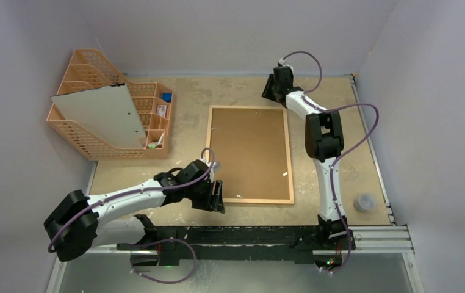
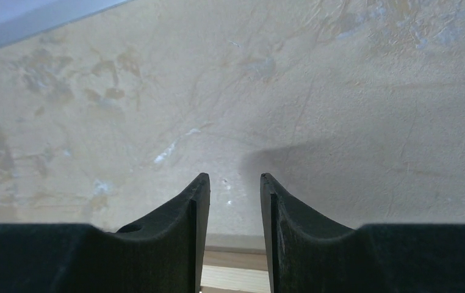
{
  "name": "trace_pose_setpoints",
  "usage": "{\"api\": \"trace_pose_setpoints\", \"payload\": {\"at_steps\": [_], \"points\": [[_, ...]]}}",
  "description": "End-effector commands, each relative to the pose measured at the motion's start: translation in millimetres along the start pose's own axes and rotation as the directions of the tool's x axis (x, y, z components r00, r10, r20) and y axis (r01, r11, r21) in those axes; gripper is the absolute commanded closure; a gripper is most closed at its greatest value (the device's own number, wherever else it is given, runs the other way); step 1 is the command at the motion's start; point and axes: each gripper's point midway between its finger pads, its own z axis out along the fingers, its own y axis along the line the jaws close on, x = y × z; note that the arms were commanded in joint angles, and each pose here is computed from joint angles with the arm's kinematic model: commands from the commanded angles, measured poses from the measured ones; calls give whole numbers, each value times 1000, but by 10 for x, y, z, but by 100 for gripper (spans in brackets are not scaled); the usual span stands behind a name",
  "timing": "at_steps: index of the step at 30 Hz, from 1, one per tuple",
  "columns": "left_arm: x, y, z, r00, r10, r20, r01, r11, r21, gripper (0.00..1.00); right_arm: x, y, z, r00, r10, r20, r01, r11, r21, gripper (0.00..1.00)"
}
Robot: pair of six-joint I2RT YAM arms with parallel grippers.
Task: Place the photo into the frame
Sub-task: Install the photo frame at the center of the board, then adjust the photo frame at the center of the board.
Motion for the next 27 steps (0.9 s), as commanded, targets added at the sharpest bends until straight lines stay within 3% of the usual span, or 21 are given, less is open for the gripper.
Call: {"api": "trace_pose_setpoints", "payload": {"at_steps": [1, 4, 8, 12, 21, 27], "points": [[-21, -58, 99, 996, -79, 51, 79, 997, 4, 43, -199, -9, -54, 988, -150, 29, 150, 989, 11, 61], [-55, 38, 133, 990, -112, 85, 116, 992, -48, 45, -121, -124, -29, 980, -200, 4, 199, 979, 38, 61], [-207, 208, 131, 971, -148, 189, 175, 975, -134, 59, -10, -248, -24, 967, -252, -46, 254, 966, 47, 62], [-287, 442, 134, 957, -140, 255, 204, 948, -244, 65, 165, -385, -46, 958, -260, -123, 265, 964, 30, 63], [-493, 644, 122, 929, -110, 352, 237, 911, -339, 63, 541, -626, -279, 935, -239, -260, 258, 965, 41, 65], [-812, 736, 77, 901, -140, 410, 275, 916, -292, 62, 614, -884, -594, 942, -166, -291, 209, 970, 124, 66]]}}
